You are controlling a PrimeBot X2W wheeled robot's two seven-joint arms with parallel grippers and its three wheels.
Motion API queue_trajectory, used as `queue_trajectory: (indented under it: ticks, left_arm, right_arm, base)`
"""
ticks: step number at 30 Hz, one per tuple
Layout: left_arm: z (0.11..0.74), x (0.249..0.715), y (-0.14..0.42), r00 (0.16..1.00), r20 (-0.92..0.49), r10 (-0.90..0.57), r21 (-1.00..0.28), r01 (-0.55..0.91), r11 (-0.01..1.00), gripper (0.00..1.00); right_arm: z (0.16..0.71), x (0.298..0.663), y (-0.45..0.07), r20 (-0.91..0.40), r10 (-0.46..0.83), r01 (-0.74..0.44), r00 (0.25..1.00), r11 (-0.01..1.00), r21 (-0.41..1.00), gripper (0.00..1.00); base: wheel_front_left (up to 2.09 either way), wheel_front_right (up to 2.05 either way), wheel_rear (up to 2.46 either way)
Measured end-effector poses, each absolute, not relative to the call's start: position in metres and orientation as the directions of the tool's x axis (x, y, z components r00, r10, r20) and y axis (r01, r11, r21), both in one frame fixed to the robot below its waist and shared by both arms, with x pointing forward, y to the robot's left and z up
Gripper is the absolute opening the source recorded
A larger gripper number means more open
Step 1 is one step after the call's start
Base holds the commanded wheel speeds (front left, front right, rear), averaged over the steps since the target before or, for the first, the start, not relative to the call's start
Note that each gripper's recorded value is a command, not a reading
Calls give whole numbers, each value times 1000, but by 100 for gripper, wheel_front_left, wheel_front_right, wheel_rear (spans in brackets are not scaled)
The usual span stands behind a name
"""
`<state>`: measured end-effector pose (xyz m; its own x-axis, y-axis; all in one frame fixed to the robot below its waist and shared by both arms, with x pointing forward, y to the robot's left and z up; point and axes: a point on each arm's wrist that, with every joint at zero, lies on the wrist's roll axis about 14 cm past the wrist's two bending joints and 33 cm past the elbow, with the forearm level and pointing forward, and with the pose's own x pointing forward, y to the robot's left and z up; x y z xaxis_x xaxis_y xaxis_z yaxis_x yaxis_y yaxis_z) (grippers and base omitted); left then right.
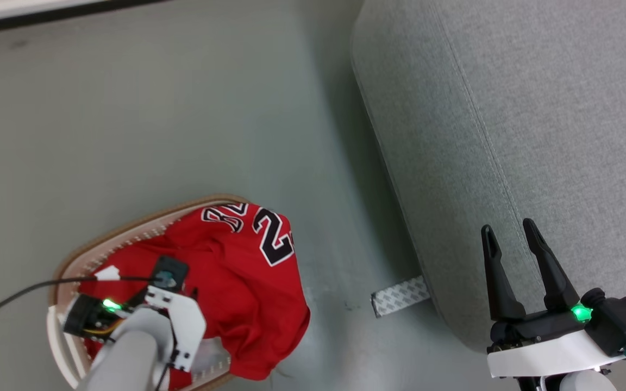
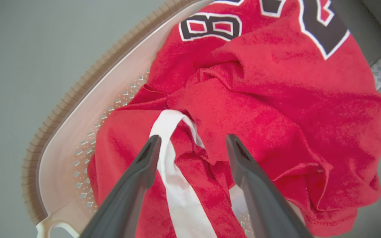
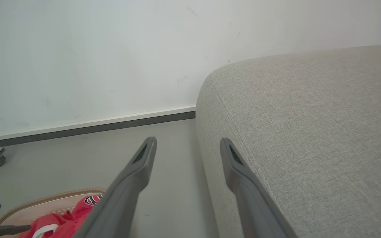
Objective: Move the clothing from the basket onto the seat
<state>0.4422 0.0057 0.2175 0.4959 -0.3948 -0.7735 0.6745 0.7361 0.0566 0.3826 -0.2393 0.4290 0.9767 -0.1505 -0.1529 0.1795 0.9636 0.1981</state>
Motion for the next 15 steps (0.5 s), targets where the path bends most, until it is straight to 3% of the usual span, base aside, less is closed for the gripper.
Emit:
queue_trajectory:
  ticks: [9,10,11,12,15]
  left_arm:
    - [174,459,20,459,-826,-327,82,672,736,100]
    - [170,459,21,455,-829,-325,79,672,737,53]
    - [167,458,21,451,-831,-325,76,672,737,15]
    - [164,458,22,450,-833,-322,72,665,743,0]
    - [161,461,23,459,-828,-322,65,649,758,0]
  right_arm:
    - [407,384,-244,-218,-167,210,961,960,188,100]
    - [404,384,-244,-225,-169,213,960,959,189,100]
    - [402,384,-244,-231,-169,214,958,959,188,100]
    - [401,384,-245,-236,-170,216,957,959,186,100]
    - [399,384,-246,-240,-172,218,955,959,182,100]
  base:
    - [0,0,0]
    - [0,0,0]
    - [0,0,0]
    - [0,0,0]
    - [0,0,0]
